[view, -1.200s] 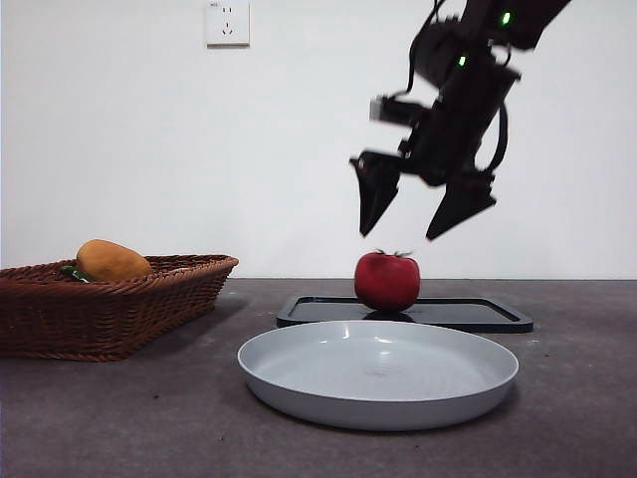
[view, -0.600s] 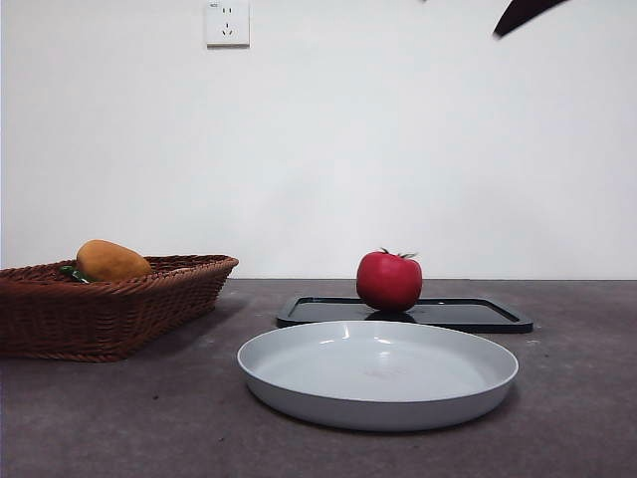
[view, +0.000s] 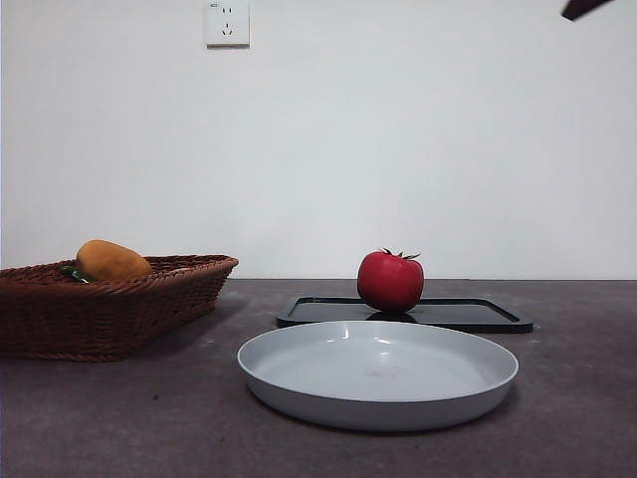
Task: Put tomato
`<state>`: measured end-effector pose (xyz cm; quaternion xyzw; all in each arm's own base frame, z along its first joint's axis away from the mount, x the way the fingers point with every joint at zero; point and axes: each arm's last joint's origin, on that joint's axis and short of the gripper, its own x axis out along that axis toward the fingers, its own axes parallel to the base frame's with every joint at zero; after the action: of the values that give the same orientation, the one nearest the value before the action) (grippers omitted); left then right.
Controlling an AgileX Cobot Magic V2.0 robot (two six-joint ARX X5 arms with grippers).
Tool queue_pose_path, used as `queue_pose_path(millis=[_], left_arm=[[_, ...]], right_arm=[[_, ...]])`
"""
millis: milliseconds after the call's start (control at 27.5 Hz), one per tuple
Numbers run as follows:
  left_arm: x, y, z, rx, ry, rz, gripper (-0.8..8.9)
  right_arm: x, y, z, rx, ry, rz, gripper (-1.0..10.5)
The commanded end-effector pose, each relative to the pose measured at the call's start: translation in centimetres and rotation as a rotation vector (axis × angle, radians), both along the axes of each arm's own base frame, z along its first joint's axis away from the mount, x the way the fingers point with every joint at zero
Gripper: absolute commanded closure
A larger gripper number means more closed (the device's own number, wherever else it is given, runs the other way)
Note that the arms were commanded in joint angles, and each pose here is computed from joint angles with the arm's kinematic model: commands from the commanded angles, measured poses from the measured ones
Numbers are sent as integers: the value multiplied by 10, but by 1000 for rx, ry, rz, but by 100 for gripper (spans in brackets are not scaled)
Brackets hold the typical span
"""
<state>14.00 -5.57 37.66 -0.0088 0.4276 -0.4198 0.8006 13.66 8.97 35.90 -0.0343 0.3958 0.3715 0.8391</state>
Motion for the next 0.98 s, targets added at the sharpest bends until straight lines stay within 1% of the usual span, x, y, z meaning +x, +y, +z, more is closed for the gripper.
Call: queue_pose_path(millis=[36,146,656,728,765,838,874,983], left_arm=[[0,-1,6,-9,-30,-13,318],[0,-1,6,-9,-30,-13,318],[0,-1,6,-9,-29,-13,318],[0,-1,6,-9,-29,-13,319],[0,-1,6,-9,-29,-13,330],[0,-1,6,-9,-29,-13,425],[0,-1,6,-9,-29,-13,492],[0,-1,6,-9,-29,-13,676]], right_arm=[[-10,0,-7,20,20,8,399],[-18,-2,-10,30,19,15,400],[-19,-3,-9,36,7,15,401],[-19,-3,-9,36,7,15,444],[-19,-3,-9,36,8,15,502],[-19,-3,-9,36,8,15,643],[-19,-3,-9,36,7,15,713],[-19,-3,-9,36,7,15,842]])
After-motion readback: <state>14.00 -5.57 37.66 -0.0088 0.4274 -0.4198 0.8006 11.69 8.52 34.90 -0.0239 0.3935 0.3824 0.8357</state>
